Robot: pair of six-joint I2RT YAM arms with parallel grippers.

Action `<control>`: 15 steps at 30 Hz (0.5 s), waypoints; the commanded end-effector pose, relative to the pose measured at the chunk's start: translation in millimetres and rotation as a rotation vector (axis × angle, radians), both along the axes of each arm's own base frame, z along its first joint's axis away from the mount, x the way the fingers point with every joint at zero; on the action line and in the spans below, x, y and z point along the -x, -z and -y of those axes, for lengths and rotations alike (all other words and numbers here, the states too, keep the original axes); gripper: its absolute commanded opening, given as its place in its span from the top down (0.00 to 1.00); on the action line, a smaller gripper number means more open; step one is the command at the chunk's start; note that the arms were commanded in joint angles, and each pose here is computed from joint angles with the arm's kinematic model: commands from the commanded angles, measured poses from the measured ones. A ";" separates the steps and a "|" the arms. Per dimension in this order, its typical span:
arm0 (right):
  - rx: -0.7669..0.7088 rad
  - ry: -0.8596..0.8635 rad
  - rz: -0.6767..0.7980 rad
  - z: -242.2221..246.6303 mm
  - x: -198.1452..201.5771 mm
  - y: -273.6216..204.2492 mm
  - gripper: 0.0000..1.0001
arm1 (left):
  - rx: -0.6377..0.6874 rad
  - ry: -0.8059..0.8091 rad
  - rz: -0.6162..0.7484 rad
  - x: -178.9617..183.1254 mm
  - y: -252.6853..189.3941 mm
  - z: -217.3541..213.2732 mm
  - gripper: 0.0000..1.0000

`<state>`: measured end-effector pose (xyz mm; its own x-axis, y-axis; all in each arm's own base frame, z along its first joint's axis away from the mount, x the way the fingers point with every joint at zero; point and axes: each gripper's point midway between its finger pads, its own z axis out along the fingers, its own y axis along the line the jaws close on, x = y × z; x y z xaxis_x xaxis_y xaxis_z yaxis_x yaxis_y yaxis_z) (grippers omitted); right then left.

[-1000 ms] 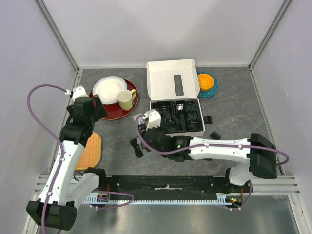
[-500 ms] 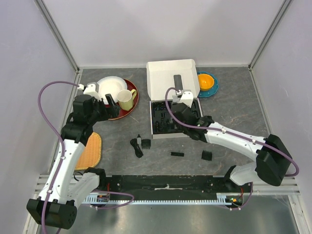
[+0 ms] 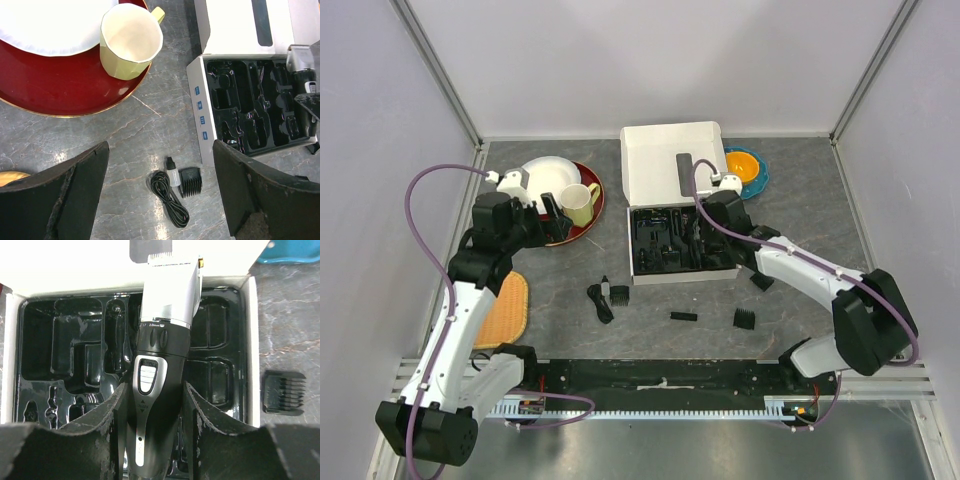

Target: Sort the hair-cutting tools

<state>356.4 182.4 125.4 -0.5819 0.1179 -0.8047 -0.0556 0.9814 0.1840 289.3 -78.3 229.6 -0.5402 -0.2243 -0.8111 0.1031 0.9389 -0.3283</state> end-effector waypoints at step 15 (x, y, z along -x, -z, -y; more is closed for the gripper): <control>-0.015 -0.136 -0.025 -25.3 -24.5 32.9 0.94 | -0.028 0.010 0.020 -7.8 -0.6 -1.7 0.10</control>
<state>360.6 196.7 75.3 -0.6712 0.0255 -0.7409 -0.1585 0.9713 0.1771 291.6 -78.3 223.7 -0.5561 -0.2222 -0.8008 0.0949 0.9403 -0.3268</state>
